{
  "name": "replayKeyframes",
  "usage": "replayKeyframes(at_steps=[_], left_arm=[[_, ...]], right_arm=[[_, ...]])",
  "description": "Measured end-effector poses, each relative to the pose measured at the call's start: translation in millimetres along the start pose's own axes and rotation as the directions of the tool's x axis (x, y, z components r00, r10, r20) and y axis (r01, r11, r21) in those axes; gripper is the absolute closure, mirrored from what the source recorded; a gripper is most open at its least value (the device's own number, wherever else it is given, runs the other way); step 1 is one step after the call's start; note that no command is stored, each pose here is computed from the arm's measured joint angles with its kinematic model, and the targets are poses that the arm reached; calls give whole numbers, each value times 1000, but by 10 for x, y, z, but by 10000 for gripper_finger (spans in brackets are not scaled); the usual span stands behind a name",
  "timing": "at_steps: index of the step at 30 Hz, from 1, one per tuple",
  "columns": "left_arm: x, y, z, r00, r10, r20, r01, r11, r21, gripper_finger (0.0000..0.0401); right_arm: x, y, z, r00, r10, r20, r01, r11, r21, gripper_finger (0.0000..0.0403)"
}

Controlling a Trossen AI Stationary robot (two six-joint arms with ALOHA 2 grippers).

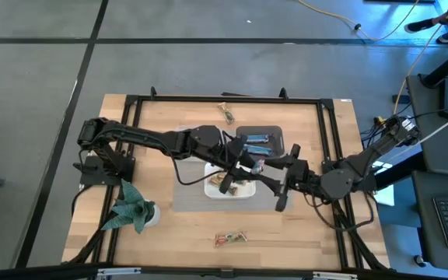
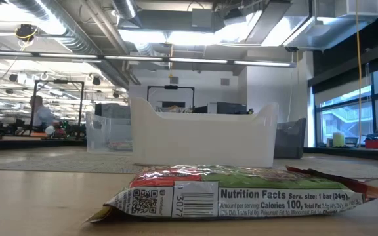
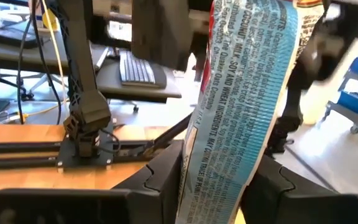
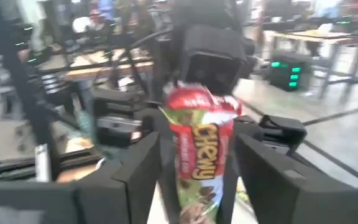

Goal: Pick and place Granola Bars by type
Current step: Put the right red granola bar into the transparent bin

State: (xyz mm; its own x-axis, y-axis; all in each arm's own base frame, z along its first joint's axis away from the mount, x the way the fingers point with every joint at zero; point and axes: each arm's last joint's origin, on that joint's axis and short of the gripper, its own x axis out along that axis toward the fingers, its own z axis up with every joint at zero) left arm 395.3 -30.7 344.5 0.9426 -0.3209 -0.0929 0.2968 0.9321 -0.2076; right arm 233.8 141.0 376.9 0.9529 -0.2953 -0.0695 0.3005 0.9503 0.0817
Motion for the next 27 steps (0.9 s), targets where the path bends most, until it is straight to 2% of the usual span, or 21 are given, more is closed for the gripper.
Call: replayKeyframes(at_steps=[2, 8, 11, 13, 15, 17, 19, 22, 24, 27], left_arm=[[-5, 22, -20, 1000, 9, -23, -9, 1000, 4, 278], [-78, 181, -76, 991, 65, -121, -68, 997, -23, 280], [-158, 317, -136, 967, 143, -212, -152, 988, -26, 278], [-223, 419, -196, 931, 224, -288, -240, 971, -18, 277], [-298, 524, -260, 876, 317, -363, -339, 941, 2, 277], [-386, 623, -323, 800, 412, -436, -439, 898, 44, 277], [-487, 724, -391, 701, 501, -508, -533, 841, 95, 277], [-655, 874, -462, 529, 620, -579, -659, 730, 179, 276], [-767, 963, -498, 430, 660, -616, -722, 661, 204, 276], [-904, 1075, -531, 348, 661, -665, -786, 592, 177, 276]], right_arm=[[-80, -35, 30, 999, 32, -15, -33, 999, -8, 175], [-313, -216, 76, 992, 85, -93, -75, 992, 103, 154], [-371, -311, 22, 985, 64, -161, -40, 988, 147, 154], [-383, -362, -25, 979, 34, -202, -1, 987, 161, 153], [-370, -407, -76, 971, 0, -240, 37, 988, 147, 153], [-353, -448, -115, 963, -31, -269, 67, 990, 125, 153], [-330, -489, -133, 957, -60, -283, 91, 991, 100, 153], [-284, -550, -151, 949, -101, -299, 128, 989, 70, 153], [-250, -606, -161, 941, -136, -310, 159, 986, 50, 153], [-205, -698, -189, 922, -192, -336, 207, 978, 8, 153]])
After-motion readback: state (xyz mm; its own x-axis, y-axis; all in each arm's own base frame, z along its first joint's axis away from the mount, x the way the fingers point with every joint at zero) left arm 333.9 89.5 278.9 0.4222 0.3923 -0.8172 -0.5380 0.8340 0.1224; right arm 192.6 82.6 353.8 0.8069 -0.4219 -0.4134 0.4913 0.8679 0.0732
